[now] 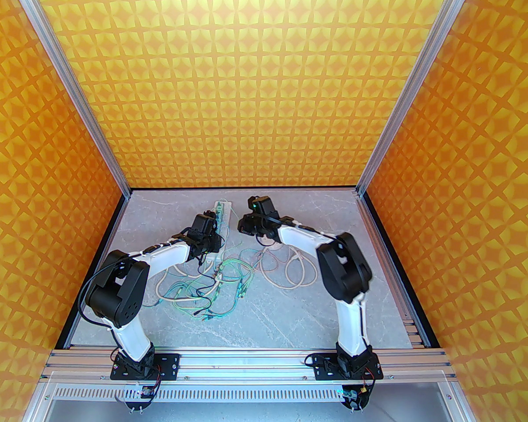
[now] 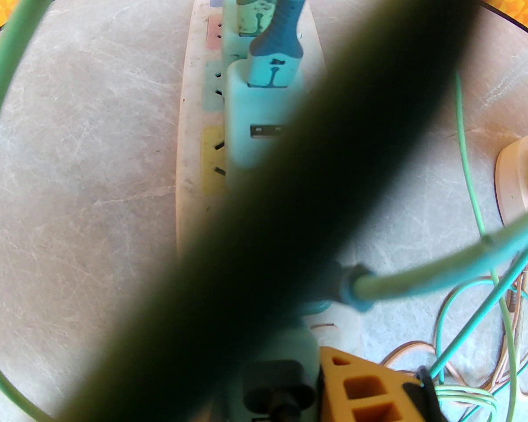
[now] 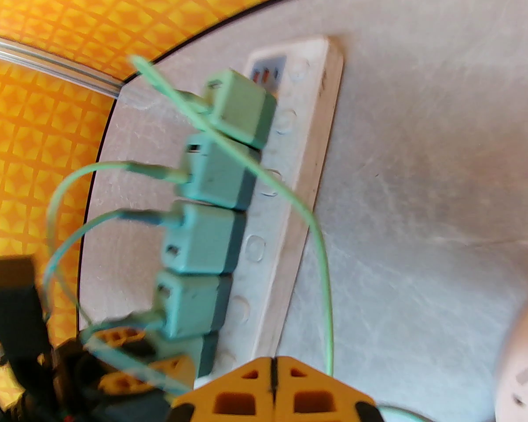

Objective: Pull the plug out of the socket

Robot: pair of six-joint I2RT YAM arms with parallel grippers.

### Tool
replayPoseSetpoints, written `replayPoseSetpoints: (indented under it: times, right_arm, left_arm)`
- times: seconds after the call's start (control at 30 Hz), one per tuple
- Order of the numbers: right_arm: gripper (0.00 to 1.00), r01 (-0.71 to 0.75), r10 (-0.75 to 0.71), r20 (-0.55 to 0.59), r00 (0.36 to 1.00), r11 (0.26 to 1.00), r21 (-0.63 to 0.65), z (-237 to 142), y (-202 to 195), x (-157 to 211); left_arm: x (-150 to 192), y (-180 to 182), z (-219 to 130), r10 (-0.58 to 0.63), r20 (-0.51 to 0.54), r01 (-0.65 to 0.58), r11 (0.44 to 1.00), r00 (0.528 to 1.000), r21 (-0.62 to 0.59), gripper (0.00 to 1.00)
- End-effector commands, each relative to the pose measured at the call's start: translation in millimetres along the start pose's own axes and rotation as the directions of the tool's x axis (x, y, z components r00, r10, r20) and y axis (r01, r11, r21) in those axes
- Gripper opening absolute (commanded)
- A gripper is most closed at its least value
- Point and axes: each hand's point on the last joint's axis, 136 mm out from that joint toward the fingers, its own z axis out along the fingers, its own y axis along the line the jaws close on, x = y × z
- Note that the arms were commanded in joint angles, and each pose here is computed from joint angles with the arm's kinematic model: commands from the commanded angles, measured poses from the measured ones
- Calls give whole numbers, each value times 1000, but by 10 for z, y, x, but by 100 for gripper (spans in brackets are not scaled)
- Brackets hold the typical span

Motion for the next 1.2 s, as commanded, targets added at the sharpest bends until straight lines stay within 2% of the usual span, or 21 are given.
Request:
replayPoseSetpoints:
  times: [0.0,0.17,0.47,0.77,1.0,1.17]
  right_arm:
    - [0,-65,62,-30,998,990,-125,134,276,-42]
    - [0,-101,92,-63,994,982,-161,327,302,-16]
    - [0,-113,96,-121,988,984,-135,639,281,96]
    - [0,-91,86,-184,979,996,-15,859,9,395]
    - [0,-51,80,-178,981,986,162,817,-362,482]
    - [0,-44,85,-181,980,975,216,812,-502,538]
  left_arm:
    - [-6,-44,-18,24,-15,-24,1000,1000,-3,30]
    - [12,-62,-10,29,-24,-29,1000,999,-1,30]
    - [19,-136,18,41,-34,-41,999,999,9,30]
    - [19,-169,26,39,-45,-38,999,998,10,29]
    - [-80,-184,-87,1,-28,-1,1000,1000,16,26]
    - [-197,-162,-204,-60,-17,61,998,998,34,21]
